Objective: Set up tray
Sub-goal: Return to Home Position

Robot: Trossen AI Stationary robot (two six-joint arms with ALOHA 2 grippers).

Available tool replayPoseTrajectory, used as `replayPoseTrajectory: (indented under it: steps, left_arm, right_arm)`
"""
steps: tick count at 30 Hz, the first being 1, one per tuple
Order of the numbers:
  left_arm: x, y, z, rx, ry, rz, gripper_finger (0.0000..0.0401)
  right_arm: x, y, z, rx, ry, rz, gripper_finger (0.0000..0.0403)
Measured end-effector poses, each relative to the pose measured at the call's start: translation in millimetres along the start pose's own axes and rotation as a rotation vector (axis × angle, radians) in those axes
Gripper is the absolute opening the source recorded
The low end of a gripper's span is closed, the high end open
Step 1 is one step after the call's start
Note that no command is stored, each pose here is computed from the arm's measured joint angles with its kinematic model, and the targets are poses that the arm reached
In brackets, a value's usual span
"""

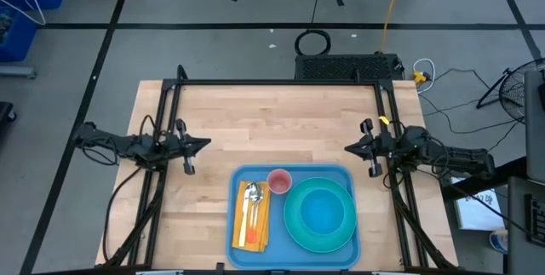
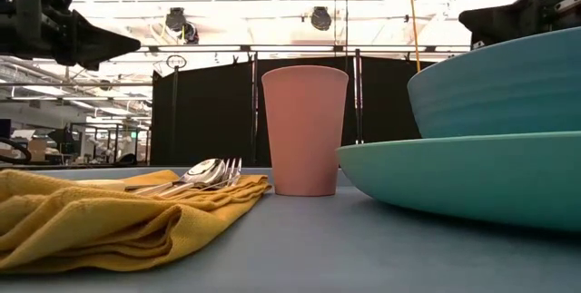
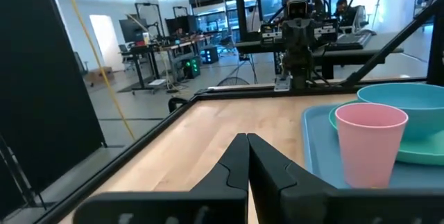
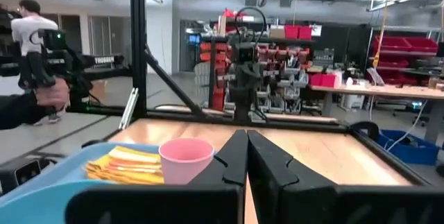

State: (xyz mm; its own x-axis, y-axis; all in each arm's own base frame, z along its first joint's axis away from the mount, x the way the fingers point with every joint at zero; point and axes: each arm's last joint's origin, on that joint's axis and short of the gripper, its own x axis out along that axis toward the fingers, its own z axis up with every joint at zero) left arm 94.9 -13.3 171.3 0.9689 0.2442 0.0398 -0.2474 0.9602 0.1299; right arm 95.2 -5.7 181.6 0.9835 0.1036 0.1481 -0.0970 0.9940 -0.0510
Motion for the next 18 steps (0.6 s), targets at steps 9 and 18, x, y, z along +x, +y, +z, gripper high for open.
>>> replayPoseTrajectory:
  steps: [9,18]
  left_arm:
    - [0.2,-0.1,-0.3,-0.043,0.003,0.000,0.0003]
    - [2.9,-2.4,-3.5,-0.114,0.041,-0.005,0.0019]
  right_arm:
    - [-0.2,-0.7,6.2,0.053,-0.064,-0.022,0.0000]
    - [-0.2,-0.7,6.3,0.043,-0.065,-0.022,0.0000]
